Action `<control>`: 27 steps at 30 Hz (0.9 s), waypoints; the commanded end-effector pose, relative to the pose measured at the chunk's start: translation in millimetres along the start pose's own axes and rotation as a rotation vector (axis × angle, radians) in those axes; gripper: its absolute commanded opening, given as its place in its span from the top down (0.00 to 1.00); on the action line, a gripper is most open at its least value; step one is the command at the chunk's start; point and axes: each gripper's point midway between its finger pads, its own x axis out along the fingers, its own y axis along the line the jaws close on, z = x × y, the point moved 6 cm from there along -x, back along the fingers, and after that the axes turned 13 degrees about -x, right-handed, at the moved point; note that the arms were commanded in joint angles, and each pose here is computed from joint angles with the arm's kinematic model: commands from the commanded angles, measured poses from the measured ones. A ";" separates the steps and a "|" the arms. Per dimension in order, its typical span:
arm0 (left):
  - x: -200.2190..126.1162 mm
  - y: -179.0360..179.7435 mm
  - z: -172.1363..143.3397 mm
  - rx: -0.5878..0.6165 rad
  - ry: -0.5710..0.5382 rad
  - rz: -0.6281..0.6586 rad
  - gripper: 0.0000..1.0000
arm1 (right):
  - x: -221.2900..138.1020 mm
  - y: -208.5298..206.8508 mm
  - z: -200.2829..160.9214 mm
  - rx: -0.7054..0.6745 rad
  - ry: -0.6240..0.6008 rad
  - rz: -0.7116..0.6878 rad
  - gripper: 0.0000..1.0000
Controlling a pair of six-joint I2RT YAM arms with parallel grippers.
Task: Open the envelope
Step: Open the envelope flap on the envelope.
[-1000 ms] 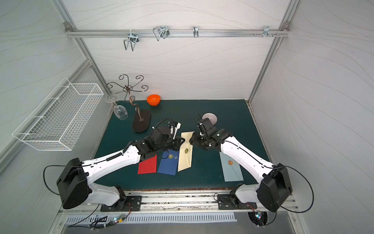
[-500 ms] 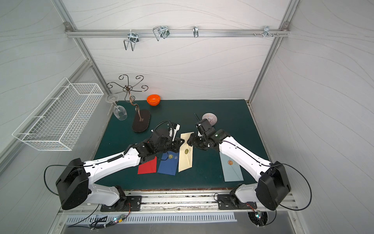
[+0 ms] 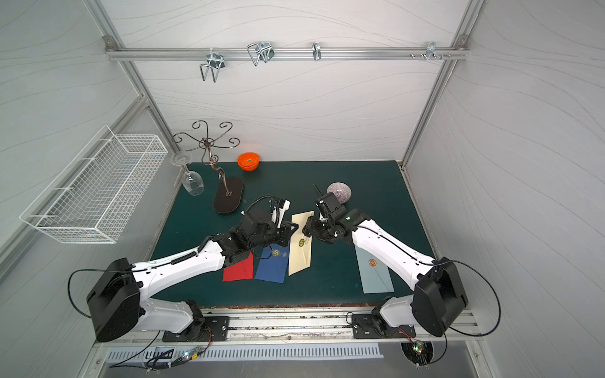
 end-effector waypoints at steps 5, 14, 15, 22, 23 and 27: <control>-8.7 -17.5 16.6 0.027 -0.078 -0.094 1.00 | 1.8 -0.5 -5.7 0.011 0.028 -0.003 0.38; -6.3 -17.8 10.4 0.073 -0.076 -0.142 1.00 | 3.3 -0.6 -4.6 -0.050 0.021 -0.002 0.38; -6.7 -16.6 10.7 0.070 -0.090 -0.140 1.00 | 2.8 -0.5 -3.8 -0.067 0.019 -0.005 0.38; -8.9 -11.1 12.2 0.064 -0.165 -0.139 1.00 | 7.0 -2.1 -2.6 -0.132 0.003 -0.004 0.38; -7.8 -10.8 11.9 0.061 -0.162 -0.137 1.00 | 8.9 -1.0 -3.1 -0.139 0.006 0.009 0.38; -0.5 -9.2 11.5 0.052 -0.158 -0.130 1.00 | 15.4 0.6 -3.6 -0.162 0.018 0.033 0.38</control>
